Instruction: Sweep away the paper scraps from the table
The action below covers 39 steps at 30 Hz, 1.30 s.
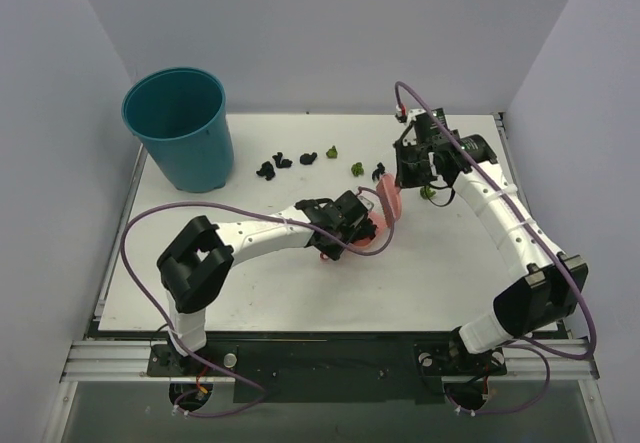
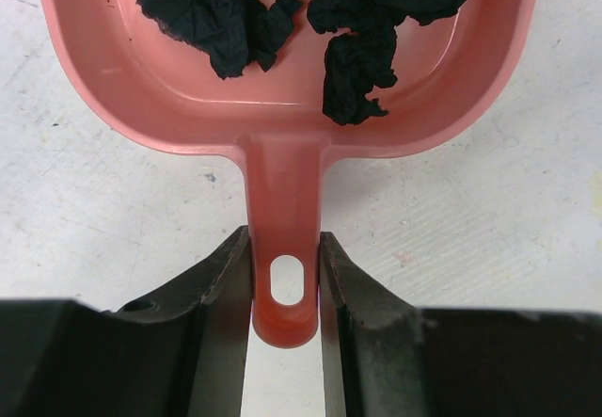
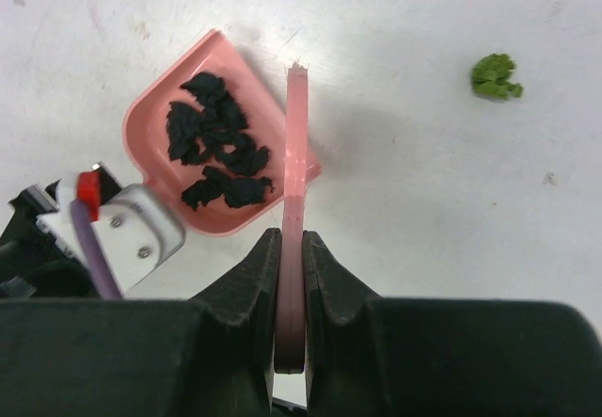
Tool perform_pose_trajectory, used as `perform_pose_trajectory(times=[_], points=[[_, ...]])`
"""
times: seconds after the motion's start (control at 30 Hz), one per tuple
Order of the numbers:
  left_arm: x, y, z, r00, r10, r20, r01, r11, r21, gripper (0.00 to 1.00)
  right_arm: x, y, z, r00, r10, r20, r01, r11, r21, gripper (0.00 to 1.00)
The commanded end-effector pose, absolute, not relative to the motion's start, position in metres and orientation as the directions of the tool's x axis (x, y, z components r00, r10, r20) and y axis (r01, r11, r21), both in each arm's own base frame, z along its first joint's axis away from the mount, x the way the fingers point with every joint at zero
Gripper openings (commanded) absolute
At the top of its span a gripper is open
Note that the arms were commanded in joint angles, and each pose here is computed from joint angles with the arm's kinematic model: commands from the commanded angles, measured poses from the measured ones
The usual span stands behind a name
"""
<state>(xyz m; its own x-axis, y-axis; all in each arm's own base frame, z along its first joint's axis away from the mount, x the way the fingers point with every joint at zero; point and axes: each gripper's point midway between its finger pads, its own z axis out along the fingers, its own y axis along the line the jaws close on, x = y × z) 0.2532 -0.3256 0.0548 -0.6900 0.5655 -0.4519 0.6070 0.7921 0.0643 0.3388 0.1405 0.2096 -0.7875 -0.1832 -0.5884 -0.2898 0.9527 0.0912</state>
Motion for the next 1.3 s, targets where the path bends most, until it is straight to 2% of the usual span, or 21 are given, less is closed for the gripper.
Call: perform_pose_trajectory(times=[0.0,0.07,0.33,0.7,1.27], points=[[0.269,-0.333,0.102,-0.656,0.492,-0.573,0.575,0.817,0.043,0.0,0.351,0.107,0.251,-0.708,0.001,-0.706,-0.083,0.993,0.086,0.0],[0.27,-0.333,0.111,-0.653,0.486,-0.581,0.573,0.818,0.04,0.0,0.349,0.091,0.253,-0.69,0.045,-0.723,-0.012,0.997,0.073,0.0],[0.286,-0.328,0.158,-0.654,0.439,-0.616,0.539,0.842,0.028,0.0,0.333,0.068,0.236,-0.666,0.133,-0.734,0.102,0.991,0.087,0.0],[0.328,-0.305,0.228,-0.662,0.291,-0.691,0.444,0.894,-0.05,0.0,0.32,0.077,0.203,-0.716,0.169,-0.677,0.106,0.985,0.134,0.0],[0.413,-0.252,0.341,-0.596,-0.004,-0.803,0.308,0.923,-0.233,0.0,0.312,0.082,0.197,-0.734,0.152,-0.662,0.093,0.988,0.123,0.0]])
